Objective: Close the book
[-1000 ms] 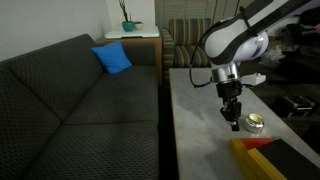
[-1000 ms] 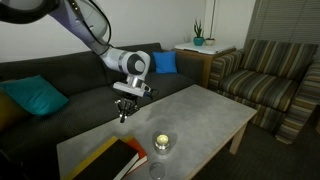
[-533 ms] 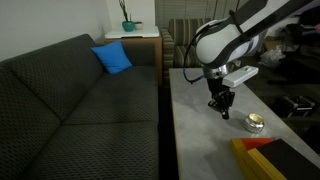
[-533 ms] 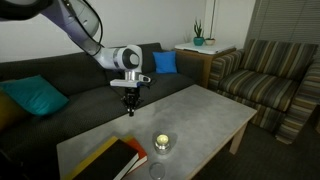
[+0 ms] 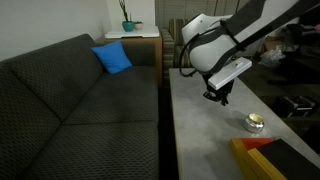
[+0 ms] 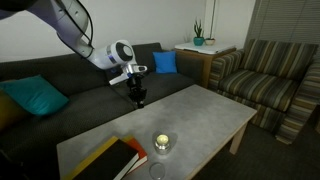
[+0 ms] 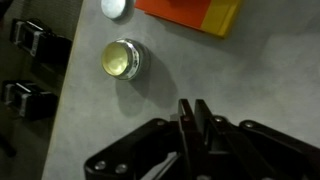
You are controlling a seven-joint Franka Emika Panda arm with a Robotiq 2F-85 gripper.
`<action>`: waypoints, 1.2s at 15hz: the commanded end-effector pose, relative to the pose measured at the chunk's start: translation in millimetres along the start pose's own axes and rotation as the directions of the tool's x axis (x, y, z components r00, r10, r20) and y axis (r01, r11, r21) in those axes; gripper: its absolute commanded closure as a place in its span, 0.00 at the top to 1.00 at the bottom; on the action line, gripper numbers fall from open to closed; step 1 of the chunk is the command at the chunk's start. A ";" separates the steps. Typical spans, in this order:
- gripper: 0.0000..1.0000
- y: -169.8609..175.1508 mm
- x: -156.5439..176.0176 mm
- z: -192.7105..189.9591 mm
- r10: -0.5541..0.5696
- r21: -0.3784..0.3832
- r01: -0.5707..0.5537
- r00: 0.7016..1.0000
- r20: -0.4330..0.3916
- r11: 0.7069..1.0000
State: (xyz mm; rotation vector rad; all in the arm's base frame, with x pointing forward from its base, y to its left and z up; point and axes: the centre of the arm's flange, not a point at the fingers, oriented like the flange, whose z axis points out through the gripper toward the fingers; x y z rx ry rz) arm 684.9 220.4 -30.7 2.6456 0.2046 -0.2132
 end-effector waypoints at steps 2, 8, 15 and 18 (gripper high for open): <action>0.51 -5.4 -15.0 -20.5 0.108 -0.165 -0.119 0.992 -0.072 0.979; 0.93 -22.8 -15.2 -21.8 0.115 -0.169 -0.127 0.990 -0.080 0.977; 1.00 -34.6 -10.7 -18.5 0.102 -0.139 -0.112 0.992 -0.078 0.984; 1.00 -37.2 -11.2 -19.6 0.098 -0.136 -0.108 0.992 -0.080 0.985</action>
